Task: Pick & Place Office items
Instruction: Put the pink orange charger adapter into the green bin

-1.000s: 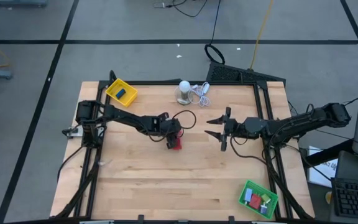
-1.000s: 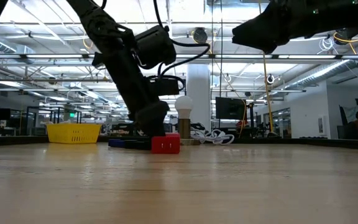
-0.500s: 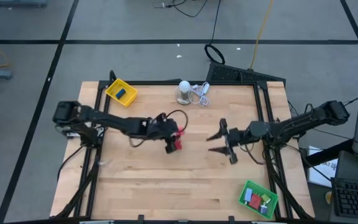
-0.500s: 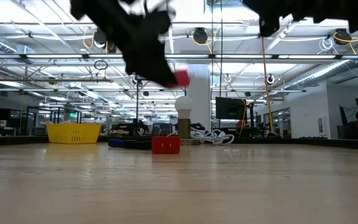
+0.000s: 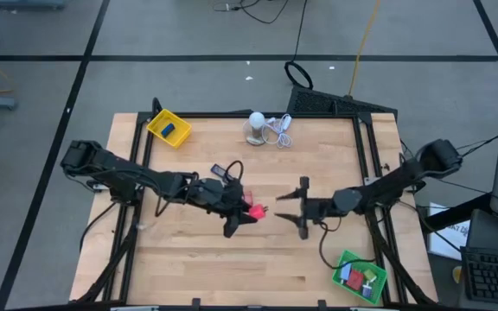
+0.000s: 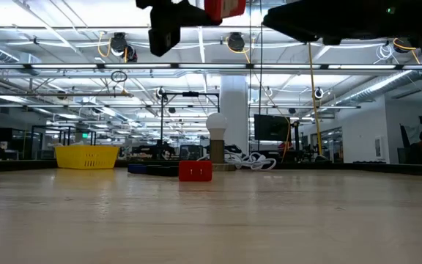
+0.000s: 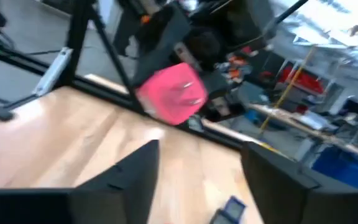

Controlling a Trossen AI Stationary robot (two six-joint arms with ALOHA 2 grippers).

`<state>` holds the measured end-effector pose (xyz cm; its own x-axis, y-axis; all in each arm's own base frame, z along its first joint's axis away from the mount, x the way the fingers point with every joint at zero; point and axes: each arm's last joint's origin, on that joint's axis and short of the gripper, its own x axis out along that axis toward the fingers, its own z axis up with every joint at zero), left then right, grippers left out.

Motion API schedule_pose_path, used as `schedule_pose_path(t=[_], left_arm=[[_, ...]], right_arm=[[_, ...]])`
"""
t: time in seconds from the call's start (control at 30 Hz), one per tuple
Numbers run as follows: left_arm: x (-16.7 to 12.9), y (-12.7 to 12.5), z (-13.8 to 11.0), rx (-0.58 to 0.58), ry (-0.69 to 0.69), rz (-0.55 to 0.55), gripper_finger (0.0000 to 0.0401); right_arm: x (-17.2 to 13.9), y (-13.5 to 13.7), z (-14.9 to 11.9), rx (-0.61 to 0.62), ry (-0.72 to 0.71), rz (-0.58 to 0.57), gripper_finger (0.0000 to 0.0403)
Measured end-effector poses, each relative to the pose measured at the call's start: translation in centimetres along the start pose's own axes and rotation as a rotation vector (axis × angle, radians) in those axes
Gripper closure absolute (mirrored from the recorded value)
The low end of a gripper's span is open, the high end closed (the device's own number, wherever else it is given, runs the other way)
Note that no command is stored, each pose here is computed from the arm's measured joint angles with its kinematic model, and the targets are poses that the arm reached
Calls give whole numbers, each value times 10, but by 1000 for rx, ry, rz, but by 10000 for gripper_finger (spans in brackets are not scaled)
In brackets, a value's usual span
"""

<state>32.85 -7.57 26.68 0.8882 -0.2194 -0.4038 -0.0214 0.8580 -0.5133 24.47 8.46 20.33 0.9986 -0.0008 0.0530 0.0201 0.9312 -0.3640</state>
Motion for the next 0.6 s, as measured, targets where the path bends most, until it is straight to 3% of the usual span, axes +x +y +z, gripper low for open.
schedule_pose_path(t=[0.2, 0.3, 0.6], left_arm=[[0, 1, 0, -1, 4, -6, 250], [2, 3, 1, -27, 4, -8, 250], [8, 7, -8, -89, 125, -58, 250]], right_arm=[[19, 1, 8, 59, -19, -4, 92], [36, 9, 8, 36, 31, 79, 63], [58, 22, 5, -78, 64, 115, 68]])
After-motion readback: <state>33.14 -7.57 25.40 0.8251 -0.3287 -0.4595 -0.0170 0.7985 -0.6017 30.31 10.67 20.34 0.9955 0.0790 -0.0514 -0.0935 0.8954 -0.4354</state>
